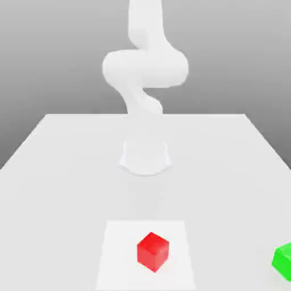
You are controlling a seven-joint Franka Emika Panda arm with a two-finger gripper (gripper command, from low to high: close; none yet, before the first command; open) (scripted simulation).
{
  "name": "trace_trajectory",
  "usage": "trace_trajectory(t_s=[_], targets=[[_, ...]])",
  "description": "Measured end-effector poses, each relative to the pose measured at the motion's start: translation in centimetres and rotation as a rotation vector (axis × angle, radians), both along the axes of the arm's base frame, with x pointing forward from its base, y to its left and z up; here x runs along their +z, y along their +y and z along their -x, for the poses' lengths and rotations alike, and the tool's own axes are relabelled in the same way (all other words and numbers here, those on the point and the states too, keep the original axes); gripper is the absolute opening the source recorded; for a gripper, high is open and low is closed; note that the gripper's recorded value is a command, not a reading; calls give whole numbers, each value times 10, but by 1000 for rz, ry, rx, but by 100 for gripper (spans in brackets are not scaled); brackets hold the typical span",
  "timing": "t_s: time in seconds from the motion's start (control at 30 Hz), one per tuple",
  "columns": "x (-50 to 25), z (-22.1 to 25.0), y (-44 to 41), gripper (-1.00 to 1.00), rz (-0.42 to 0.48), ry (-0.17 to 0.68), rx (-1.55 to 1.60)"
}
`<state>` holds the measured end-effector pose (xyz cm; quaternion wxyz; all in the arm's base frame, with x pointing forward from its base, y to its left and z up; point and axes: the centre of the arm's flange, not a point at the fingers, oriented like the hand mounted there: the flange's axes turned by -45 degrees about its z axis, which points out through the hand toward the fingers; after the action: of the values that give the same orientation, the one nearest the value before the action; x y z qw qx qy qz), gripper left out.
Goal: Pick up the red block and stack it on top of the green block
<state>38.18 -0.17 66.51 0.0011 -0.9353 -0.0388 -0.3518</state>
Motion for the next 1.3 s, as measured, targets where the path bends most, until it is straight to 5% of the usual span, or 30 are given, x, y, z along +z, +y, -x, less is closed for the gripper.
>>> trace_trajectory(t_s=[0.37, 0.7, 0.9, 0.93, 1.3], targets=[[-231, -84, 13, 0, 166, 336, 385], [-432, -54, 20, 0, 312, 625, 749], [-507, -46, 18, 0, 330, 661, 796], [-516, -46, 18, -100, 330, 662, 796], [-479, -46, 18, -100, 330, 663, 797]])
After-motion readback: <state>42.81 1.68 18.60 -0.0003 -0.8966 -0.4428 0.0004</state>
